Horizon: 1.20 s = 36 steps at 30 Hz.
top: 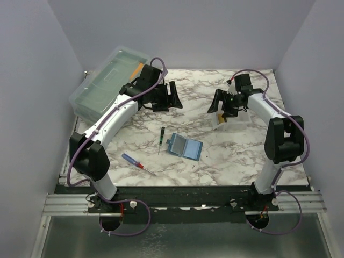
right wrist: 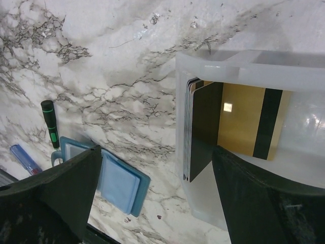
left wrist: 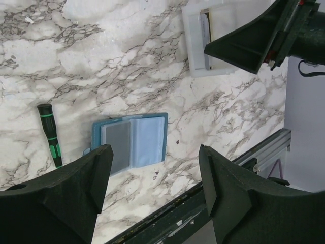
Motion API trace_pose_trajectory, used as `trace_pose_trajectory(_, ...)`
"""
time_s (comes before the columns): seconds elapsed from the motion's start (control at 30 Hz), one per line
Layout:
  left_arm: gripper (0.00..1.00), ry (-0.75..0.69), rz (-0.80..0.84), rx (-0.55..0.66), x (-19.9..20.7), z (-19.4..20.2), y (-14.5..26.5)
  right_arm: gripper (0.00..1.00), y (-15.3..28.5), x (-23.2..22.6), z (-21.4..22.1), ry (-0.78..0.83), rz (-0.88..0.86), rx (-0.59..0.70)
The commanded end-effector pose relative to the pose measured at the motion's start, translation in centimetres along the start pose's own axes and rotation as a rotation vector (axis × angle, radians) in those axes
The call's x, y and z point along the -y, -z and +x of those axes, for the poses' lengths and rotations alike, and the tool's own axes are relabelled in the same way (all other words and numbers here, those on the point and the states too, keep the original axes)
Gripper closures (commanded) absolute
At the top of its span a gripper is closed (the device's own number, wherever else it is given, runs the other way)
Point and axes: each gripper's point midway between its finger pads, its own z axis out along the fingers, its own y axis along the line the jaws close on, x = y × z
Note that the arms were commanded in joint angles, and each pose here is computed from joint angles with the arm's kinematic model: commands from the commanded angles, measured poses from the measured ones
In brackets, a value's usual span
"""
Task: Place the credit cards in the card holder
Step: Turn over the card slot in the card holder, then pick up the credit card from the storage box.
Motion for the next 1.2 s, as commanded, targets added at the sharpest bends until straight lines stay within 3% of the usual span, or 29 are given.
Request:
trace_pose_trajectory(0.0,0.25,-0.027,-0.055,-0.018,-0.5,-0.5,0.1,0.09,-1.3,0.2,0.3,-0.028,-0.034,-0.023)
trace_pose_trajectory(0.2,0.25,-0.04,-0.08,-0.012,-0.7,-1.2,0.0,0.1,-3.1,0.3,0.8,-0.058,-0.068,-0.061)
trace_pose_trajectory(0.5,0.25,-0.041,-0.101,-0.003,-1.2,-1.5,0.2,0.2,-3.4,-0.3,1.9,-0.085,-0.121,-0.1)
trace_pose_trajectory(1.17,0.25,-0.041,-0.091,-0.008,-1.2,-1.3,0.2,0.61,-2.6,-1.6,1.6,-0.099,-0.171,-0.101)
